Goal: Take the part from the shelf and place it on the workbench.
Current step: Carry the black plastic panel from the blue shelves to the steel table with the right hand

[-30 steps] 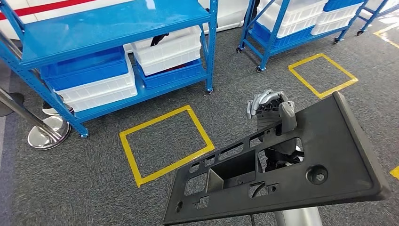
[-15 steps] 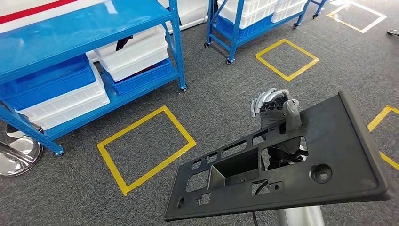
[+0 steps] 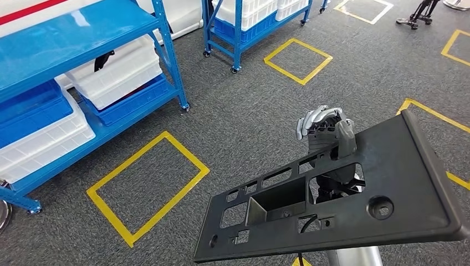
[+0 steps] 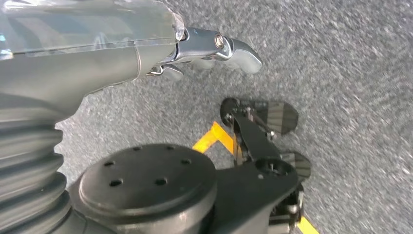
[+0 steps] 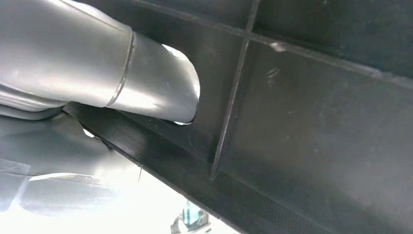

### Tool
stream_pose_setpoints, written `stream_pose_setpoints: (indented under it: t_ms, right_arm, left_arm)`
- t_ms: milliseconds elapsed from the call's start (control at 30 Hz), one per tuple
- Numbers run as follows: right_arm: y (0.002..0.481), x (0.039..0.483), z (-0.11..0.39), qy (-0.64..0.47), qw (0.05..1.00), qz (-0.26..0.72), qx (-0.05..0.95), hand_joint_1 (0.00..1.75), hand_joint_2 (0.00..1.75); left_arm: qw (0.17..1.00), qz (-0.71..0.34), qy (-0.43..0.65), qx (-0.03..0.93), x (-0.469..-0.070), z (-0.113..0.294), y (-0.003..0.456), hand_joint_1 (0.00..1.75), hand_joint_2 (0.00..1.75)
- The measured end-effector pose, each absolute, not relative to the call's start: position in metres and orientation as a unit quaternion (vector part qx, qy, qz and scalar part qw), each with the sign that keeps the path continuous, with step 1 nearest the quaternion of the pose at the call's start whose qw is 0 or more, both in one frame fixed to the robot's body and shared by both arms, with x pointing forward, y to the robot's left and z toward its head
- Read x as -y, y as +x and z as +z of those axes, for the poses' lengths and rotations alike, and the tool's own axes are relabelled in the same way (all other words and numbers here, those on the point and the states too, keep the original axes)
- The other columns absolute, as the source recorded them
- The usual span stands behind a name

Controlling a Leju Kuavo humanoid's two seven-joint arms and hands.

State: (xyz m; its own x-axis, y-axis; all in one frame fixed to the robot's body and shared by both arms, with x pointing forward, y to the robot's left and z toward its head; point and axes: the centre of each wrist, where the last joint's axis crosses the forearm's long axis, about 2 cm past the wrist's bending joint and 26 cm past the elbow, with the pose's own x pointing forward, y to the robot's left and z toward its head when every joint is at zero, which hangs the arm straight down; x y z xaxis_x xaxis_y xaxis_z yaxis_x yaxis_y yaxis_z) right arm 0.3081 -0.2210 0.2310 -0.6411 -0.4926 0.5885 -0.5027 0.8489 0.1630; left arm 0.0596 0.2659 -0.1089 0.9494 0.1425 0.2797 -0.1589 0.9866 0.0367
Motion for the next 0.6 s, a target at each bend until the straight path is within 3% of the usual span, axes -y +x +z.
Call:
stream_pose_setpoints:
  t_ms: [600]
  right_arm:
    - [0.3043, 0.2220, 0.2304, 0.260, 0.318, -0.003, 0.912, 1.75, 0.00]
  left_arm:
    - [0.988, 0.068, 0.049, 0.127, -0.2679, -0.1087, 0.0609, 0.00, 1.75]
